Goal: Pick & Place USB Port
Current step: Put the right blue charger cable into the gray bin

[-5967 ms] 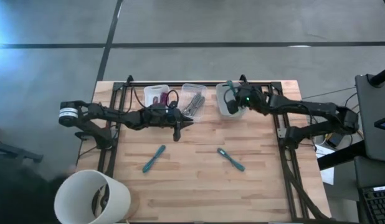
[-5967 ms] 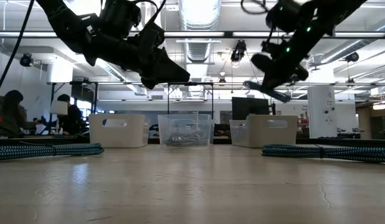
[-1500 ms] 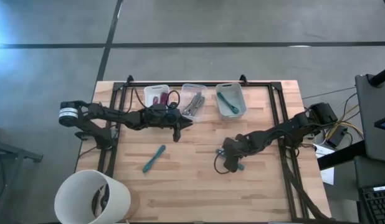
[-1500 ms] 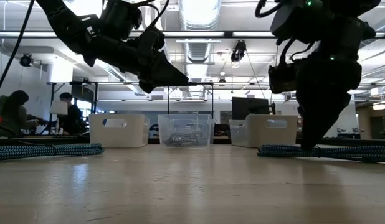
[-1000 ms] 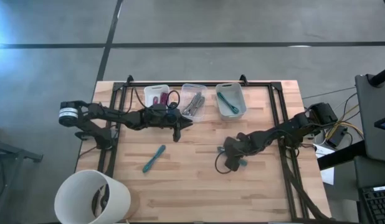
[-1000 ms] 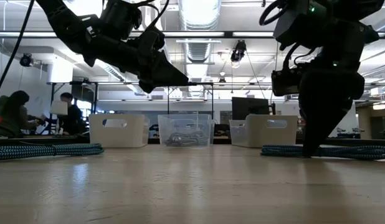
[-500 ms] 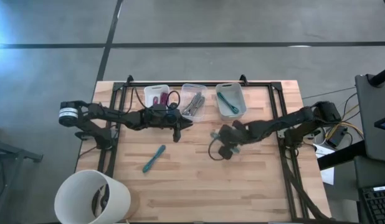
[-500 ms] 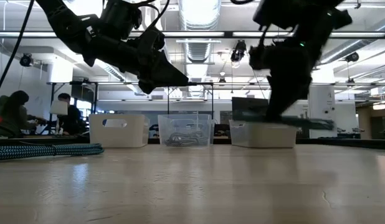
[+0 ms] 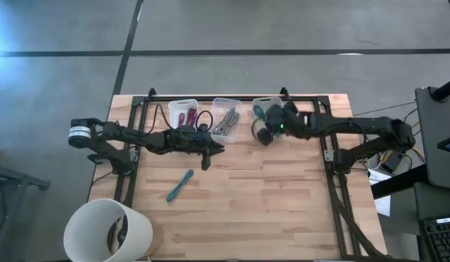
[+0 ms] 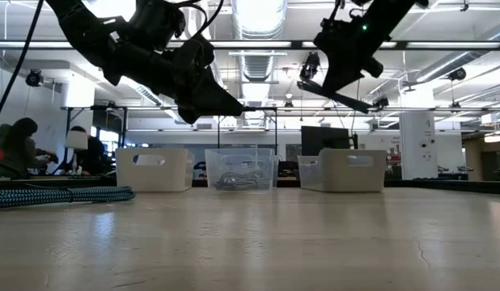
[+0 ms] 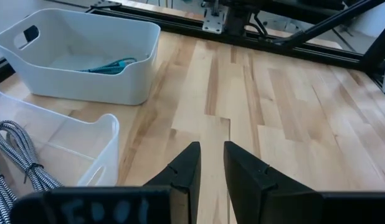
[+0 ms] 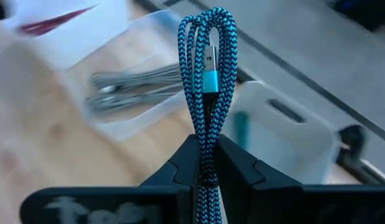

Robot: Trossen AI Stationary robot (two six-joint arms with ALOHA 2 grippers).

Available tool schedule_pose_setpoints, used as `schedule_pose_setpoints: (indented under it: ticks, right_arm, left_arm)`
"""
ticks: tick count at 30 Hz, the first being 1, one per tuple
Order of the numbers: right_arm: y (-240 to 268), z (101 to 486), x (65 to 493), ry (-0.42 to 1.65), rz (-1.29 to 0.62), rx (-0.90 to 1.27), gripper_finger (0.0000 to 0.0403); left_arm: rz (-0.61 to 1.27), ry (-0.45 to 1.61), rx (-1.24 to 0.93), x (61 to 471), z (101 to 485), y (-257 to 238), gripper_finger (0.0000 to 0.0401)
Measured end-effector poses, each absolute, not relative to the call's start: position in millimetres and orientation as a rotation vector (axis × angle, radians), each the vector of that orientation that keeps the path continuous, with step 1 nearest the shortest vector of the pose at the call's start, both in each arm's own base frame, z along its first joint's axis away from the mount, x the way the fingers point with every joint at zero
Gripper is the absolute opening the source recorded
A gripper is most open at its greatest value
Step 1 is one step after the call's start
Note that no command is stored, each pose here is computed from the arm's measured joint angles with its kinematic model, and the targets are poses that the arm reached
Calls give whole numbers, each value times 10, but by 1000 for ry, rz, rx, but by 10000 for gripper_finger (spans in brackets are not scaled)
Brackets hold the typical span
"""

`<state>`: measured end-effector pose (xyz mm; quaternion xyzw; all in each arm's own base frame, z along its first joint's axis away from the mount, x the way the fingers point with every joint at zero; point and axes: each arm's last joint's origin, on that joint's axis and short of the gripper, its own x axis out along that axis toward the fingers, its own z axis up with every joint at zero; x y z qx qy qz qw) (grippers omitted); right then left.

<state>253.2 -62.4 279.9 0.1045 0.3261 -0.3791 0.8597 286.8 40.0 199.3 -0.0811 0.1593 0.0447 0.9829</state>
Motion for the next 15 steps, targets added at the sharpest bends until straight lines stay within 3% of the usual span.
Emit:
schedule_pose_setpoints:
  ticks: [6,15]
  right_arm:
    - [-1037,2694,2454,709,-950,271,40]
    - [-1489,2122,2551,926,-1021,364,40]
  left_arm:
    - [90,320,-163,2868,1993,400,74]
    - [90,327,-164,2866,1987,400,74]
